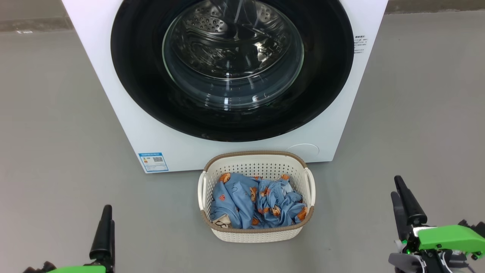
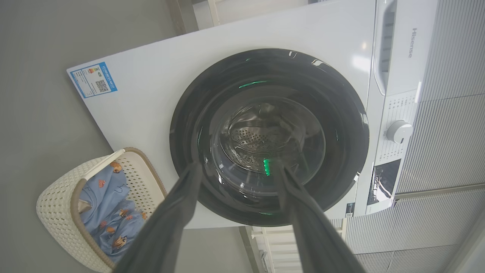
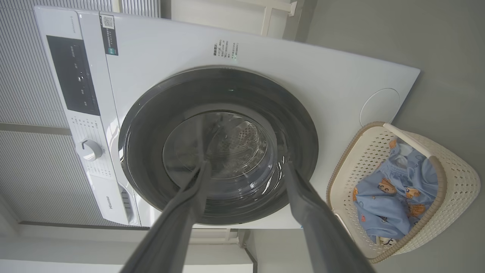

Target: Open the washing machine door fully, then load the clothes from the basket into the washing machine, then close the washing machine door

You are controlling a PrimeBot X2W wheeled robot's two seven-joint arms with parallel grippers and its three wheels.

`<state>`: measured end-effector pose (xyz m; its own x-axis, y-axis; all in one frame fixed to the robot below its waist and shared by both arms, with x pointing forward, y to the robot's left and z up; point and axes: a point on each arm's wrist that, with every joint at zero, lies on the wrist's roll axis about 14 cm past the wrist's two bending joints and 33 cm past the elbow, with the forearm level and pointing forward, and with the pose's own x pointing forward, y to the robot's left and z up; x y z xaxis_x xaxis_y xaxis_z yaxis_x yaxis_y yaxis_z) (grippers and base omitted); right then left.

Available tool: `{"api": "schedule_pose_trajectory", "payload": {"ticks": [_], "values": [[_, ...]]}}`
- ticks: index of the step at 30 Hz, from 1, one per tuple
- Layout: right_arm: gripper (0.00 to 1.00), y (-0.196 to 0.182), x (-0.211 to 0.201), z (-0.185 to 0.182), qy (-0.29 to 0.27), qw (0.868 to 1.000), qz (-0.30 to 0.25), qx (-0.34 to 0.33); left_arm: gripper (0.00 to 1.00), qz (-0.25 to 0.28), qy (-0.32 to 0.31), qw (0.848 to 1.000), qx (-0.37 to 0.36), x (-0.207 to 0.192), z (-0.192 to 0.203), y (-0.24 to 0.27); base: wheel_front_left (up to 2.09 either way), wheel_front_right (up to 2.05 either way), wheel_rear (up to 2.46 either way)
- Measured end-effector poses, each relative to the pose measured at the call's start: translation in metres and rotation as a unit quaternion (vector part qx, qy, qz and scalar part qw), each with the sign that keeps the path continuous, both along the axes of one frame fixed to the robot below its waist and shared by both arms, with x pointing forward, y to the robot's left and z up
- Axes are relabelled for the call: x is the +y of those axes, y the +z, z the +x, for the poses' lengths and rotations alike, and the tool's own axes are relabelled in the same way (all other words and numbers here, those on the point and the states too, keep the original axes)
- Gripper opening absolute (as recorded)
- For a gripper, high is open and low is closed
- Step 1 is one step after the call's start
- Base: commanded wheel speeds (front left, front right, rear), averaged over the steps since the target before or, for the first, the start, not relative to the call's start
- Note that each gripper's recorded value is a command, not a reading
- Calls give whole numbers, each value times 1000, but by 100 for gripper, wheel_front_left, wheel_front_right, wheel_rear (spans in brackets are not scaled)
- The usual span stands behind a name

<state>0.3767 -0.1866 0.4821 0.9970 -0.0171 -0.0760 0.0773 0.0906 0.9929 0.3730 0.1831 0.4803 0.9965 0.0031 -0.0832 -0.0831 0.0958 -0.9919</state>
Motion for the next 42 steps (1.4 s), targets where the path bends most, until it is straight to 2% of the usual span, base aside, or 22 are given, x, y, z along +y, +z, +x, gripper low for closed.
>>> {"api": "schedule_pose_trajectory", "payload": {"ticks": [10, 20, 29, 39, 42], "values": [[100, 12, 1, 6, 7, 997, -80, -19, 100, 85, -13, 996, -13, -1, 6, 8, 0, 0, 0], [100, 21, 10, 10, 29, 984, -175, -34, 100, 160, -21, 987, -20, -3, 9, 11, 0, 0, 0], [100, 29, 16, 15, 44, 966, -251, -52, 100, 253, -27, 967, -33, -3, 13, 17, 0, 0, 0], [100, 34, 19, 14, 54, 944, -318, -67, 100, 321, -32, 946, -44, -6, 13, 20, 0, 0, 0], [100, 38, 20, 17, 55, 934, -346, -76, 100, 341, -32, 938, -47, -6, 14, 21, 0, 0, 0]]}}
